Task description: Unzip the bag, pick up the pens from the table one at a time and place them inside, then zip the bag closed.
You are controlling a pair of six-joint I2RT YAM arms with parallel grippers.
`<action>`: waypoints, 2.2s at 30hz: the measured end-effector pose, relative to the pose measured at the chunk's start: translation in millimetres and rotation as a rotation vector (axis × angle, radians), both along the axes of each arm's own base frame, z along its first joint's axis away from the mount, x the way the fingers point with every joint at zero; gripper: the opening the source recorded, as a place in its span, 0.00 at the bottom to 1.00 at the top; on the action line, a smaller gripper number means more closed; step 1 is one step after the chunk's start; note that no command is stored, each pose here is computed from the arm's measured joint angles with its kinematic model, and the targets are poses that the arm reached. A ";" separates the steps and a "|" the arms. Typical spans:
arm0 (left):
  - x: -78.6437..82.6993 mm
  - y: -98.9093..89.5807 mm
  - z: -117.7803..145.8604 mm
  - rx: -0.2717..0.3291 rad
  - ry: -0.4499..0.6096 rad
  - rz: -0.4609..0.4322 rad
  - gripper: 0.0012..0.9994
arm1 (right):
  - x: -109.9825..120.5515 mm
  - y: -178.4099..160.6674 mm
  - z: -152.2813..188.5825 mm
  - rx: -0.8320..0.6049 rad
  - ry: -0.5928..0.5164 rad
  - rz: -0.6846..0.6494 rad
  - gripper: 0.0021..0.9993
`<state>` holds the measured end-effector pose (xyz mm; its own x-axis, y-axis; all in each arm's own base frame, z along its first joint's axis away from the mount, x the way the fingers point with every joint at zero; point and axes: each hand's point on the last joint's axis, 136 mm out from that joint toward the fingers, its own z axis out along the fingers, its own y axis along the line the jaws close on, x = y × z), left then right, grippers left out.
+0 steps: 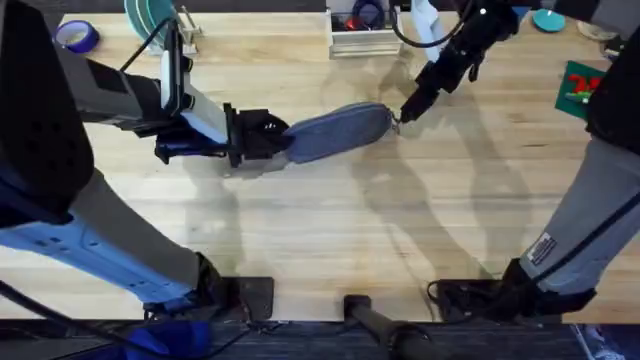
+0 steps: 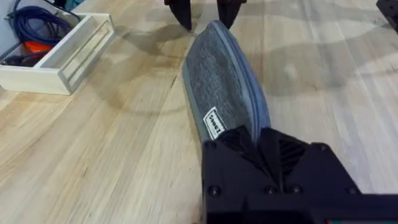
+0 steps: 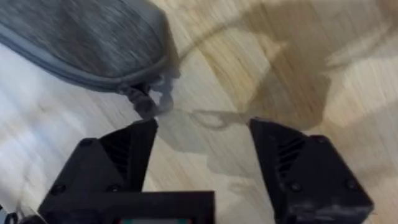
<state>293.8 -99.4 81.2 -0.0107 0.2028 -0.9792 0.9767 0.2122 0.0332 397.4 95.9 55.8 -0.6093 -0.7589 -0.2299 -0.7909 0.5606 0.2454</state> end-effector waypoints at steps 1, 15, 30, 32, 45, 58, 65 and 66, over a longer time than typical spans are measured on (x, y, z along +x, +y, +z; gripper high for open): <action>0.0 0.0 -0.1 0.000 0.000 0.000 0.04 | -0.2 -1.6 -0.4 -0.007 0.002 -0.003 0.96; 0.0 0.0 0.2 -0.002 0.002 0.001 0.99 | -11.3 -0.3 5.6 -0.023 0.030 0.011 1.00; -1.5 0.9 4.6 -0.035 0.039 0.015 0.99 | -4.3 0.7 53.3 -0.013 -0.077 -0.025 0.99; -1.2 3.9 5.8 -0.045 0.053 0.028 0.99 | -9.0 0.2 62.3 -0.012 -0.080 -0.026 0.99; -9.3 21.9 43.6 0.133 0.206 0.030 1.00 | -29.7 -2.7 101.2 -0.013 -0.103 -0.046 0.99; -36.6 29.0 87.0 0.314 0.281 0.096 1.00 | -65.0 -15.2 157.7 -0.049 -0.159 -0.159 1.00; -72.8 24.6 120.7 0.365 0.334 0.189 1.00 | -100.0 -21.4 186.1 -0.057 -0.151 -0.236 1.00; -78.1 24.2 124.7 0.375 0.335 0.204 1.00 | -105.5 -22.1 190.8 -0.056 -0.154 -0.247 1.00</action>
